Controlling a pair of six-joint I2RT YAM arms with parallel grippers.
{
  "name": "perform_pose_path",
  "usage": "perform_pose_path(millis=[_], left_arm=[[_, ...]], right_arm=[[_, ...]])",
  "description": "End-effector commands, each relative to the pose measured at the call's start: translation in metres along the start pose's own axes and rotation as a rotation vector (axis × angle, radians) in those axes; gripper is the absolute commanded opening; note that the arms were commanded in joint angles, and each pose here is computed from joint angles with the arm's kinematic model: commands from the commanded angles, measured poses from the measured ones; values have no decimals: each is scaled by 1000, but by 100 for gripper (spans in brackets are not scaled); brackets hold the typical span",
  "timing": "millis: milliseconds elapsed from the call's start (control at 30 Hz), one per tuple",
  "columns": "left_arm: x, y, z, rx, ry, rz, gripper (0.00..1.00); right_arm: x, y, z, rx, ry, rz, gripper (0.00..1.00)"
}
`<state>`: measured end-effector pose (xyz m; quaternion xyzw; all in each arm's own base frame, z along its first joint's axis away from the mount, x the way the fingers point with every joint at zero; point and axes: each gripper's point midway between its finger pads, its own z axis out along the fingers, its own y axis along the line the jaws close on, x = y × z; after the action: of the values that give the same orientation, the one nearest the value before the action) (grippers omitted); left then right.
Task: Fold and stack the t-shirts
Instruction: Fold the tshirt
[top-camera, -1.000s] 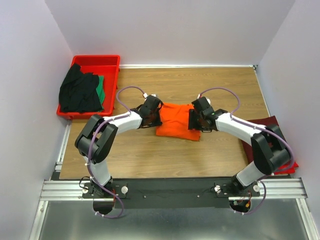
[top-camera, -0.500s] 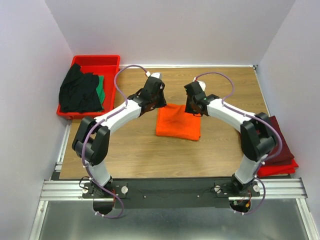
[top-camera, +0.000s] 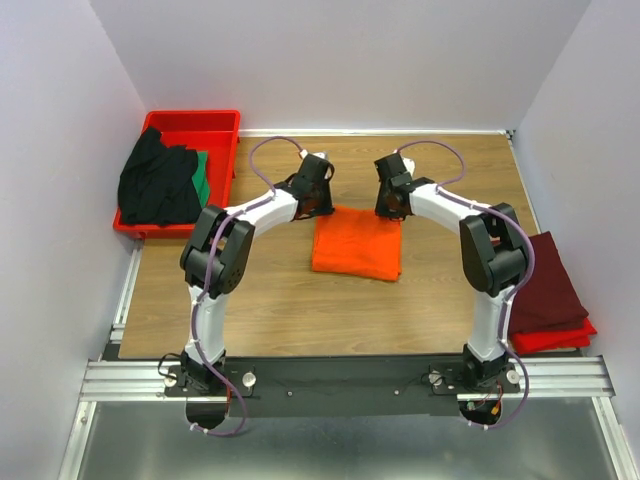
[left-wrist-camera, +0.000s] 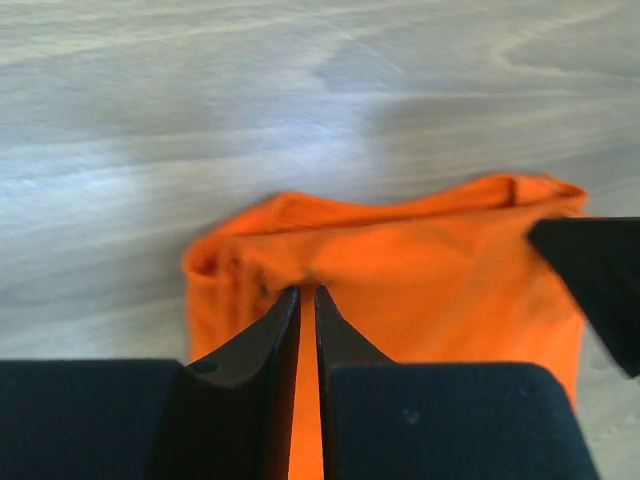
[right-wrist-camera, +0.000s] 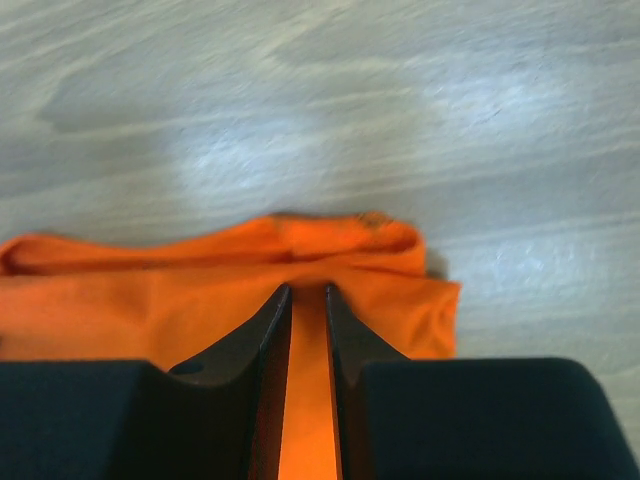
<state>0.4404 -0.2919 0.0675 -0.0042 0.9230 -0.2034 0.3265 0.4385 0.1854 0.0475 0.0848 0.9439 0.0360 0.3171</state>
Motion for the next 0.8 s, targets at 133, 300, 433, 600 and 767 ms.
perform_pose_path(millis=[133,300,433,600,767], left_arm=[[-9,42,25,-28,23,-82,17],[-11,45,26,-17,26,-90,17],[-21,39,19,-2,7,-89,17],[-48,32,2,4,-40,-79,17],[-70,25,-26,-4,-94,-55,24]], right_arm=[[-4,-8,20,-87,54,41,27],[-5,-20,24,-169,94,115,31],[-15,-25,13,-216,84,161,47],[-41,-34,-19,-238,3,207,71],[-42,-44,-44,-235,-34,238,82]])
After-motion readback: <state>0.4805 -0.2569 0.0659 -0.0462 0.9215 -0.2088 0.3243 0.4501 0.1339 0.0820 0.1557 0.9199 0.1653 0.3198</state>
